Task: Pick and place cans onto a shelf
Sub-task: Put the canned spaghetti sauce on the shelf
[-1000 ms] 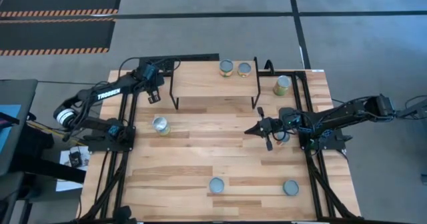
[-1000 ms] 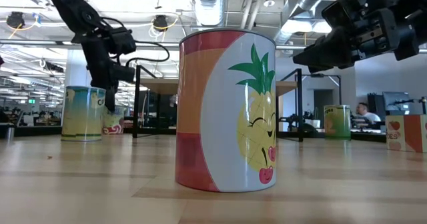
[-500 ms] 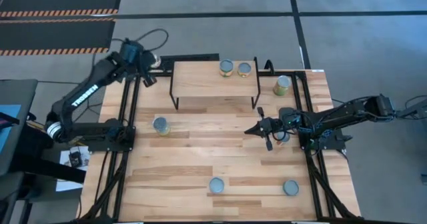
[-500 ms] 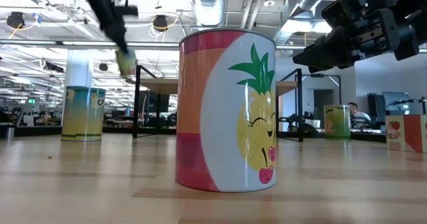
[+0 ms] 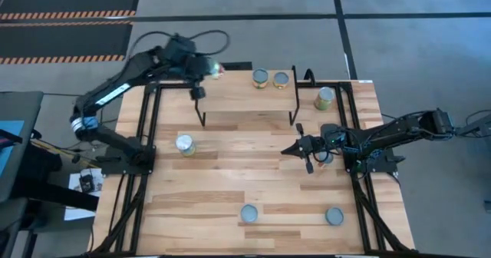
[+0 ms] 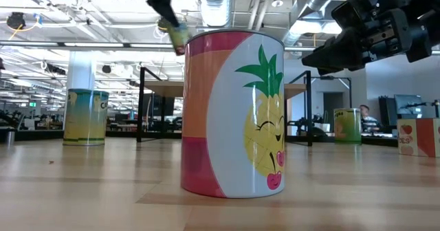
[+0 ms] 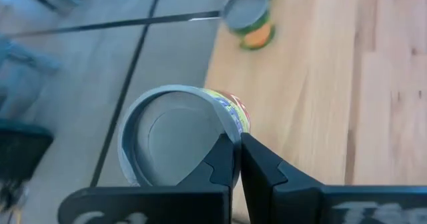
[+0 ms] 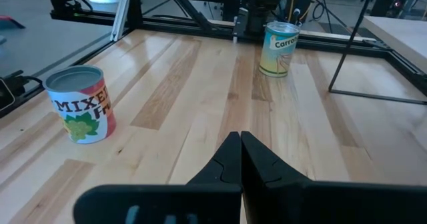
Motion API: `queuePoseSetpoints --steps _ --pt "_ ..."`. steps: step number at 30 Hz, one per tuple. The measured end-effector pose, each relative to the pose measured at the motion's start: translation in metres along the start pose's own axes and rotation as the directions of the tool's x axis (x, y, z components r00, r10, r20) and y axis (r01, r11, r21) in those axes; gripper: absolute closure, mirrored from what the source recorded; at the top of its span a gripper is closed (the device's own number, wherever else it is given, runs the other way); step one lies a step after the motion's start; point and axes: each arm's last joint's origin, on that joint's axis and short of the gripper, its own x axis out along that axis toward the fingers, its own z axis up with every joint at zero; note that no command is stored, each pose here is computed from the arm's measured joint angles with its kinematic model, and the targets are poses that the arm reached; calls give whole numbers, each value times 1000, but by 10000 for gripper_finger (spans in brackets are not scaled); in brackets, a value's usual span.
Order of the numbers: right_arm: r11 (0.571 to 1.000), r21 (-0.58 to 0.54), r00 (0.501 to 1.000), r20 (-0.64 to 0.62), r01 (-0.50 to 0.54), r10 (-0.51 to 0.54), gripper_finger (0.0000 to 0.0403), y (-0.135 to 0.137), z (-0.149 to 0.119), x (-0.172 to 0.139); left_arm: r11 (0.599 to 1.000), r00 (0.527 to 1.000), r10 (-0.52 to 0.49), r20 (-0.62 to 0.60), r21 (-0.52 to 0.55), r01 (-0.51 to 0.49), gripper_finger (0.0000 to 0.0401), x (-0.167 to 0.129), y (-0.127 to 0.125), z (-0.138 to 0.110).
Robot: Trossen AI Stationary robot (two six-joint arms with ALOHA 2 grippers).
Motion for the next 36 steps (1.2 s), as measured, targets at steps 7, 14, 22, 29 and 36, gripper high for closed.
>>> queuePoseSetpoints --steps 7,14,22,29,36 --pt "1000 0 1000 0 0 0 392 0 0 0 994 994 -97 -53 44 100 401 64 -7 30" --pt "1000 0 1000 0 0 0 392 0 0 0 988 988 -134 -80 68 140 401 105 -9 49" --pt "1000 0 1000 0 0 0 392 0 0 0 986 987 -126 -95 98 135 401 112 -8 53" --pt "1000 -1 1000 7 1 -1 392 0 1 0 983 971 -143 -190 84 161 401 114 -6 40" --pt "1000 -1 1000 8 1 -1 392 0 1 0 987 981 -124 -151 83 138 401 115 -4 43"
